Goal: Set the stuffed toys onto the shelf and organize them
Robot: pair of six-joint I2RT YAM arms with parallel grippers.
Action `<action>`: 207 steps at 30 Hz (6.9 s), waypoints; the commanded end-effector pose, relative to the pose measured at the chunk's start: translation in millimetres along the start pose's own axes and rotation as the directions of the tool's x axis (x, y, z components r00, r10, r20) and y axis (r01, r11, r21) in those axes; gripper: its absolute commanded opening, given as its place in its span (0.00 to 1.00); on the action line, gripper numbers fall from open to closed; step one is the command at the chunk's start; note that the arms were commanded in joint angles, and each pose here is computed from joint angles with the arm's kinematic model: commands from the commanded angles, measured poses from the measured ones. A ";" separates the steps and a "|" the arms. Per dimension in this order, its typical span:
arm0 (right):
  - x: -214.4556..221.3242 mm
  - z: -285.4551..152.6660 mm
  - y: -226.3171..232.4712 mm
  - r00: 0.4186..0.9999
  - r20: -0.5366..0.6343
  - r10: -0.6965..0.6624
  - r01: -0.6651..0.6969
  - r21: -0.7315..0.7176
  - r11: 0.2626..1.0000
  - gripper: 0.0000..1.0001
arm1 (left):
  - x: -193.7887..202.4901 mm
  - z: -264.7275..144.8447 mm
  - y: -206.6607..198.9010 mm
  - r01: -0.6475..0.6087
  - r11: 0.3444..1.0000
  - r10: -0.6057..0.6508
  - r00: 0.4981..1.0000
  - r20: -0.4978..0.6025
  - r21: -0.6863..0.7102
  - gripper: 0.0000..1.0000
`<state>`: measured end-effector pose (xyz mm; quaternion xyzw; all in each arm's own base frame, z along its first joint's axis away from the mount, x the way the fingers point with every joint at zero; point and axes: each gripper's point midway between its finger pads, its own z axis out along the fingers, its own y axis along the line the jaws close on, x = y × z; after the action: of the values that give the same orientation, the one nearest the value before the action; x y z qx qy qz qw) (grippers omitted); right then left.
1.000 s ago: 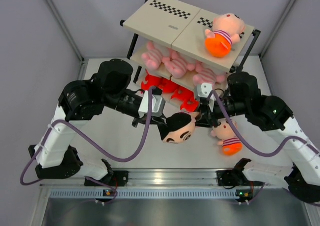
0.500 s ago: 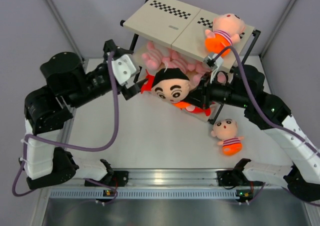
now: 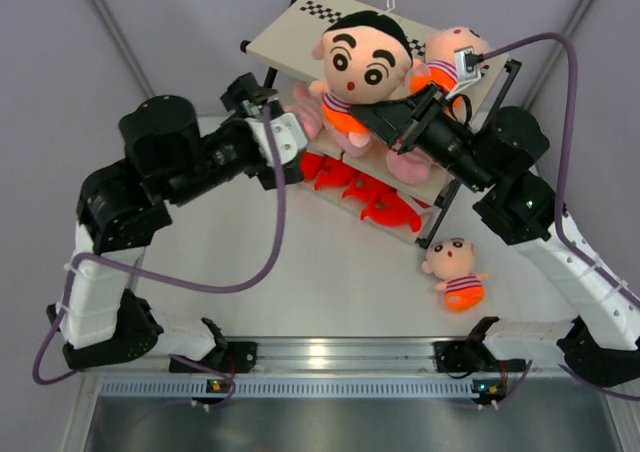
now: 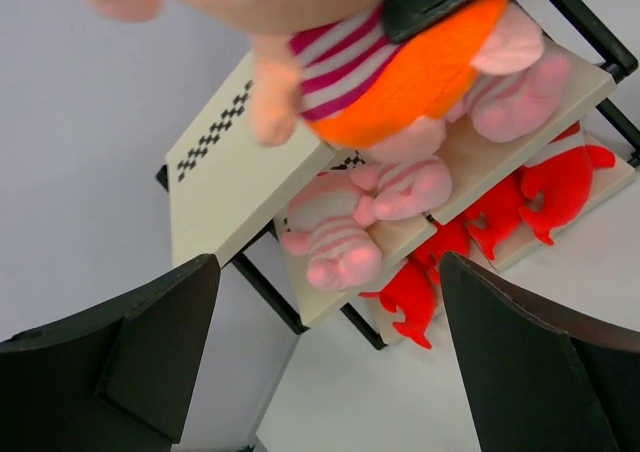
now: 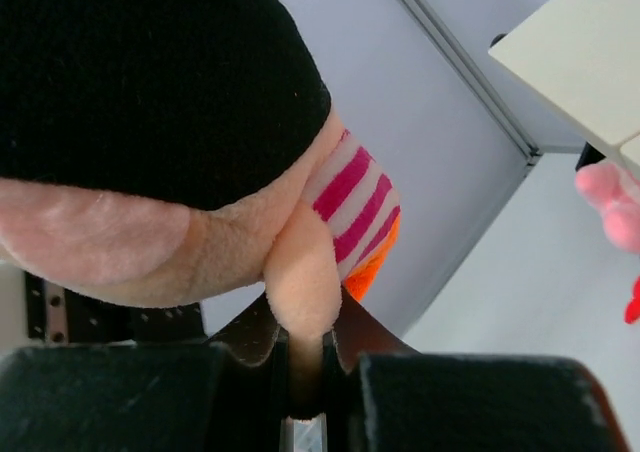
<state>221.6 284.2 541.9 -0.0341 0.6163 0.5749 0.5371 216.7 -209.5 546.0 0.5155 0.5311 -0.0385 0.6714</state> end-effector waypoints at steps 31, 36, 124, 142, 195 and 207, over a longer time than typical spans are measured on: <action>-54.1 -22.1 36.3 0.979 0.202 -0.040 0.041 0.000 0.999 0.70 | -24.9 88.9 6.2 0.077 0.995 -0.074 0.995 0.063 -0.055 0.00; -75.6 -63.1 29.6 0.958 0.249 -0.141 0.119 0.101 0.988 0.75 | -9.7 113.6 13.1 0.051 0.997 -0.049 0.998 0.038 -0.054 0.00; -158.7 93.7 -150.7 0.814 0.124 -0.567 0.454 0.473 0.755 0.07 | 52.5 44.7 43.1 0.191 0.969 -0.201 0.978 -0.047 -0.157 0.98; -182.6 71.5 -102.4 0.735 0.158 -0.660 0.560 0.408 0.721 0.88 | 50.3 39.6 39.8 0.196 0.970 -0.203 0.978 -0.040 -0.143 0.98; 148.8 -307.3 -396.8 0.986 0.003 0.167 -0.042 0.972 0.232 0.79 | 142.4 -16.0 -33.9 0.226 0.966 -0.253 0.924 -0.287 -0.126 0.98; 145.3 -295.2 -350.3 0.980 -0.062 0.190 -0.011 0.932 0.362 0.00 | 152.2 -7.1 -81.7 0.305 0.950 -0.271 0.910 -0.314 0.064 0.98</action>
<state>208.1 27.6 95.2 0.2912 0.8782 0.1449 0.3508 241.6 -152.9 400.4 0.4423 0.6898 -0.0419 0.5717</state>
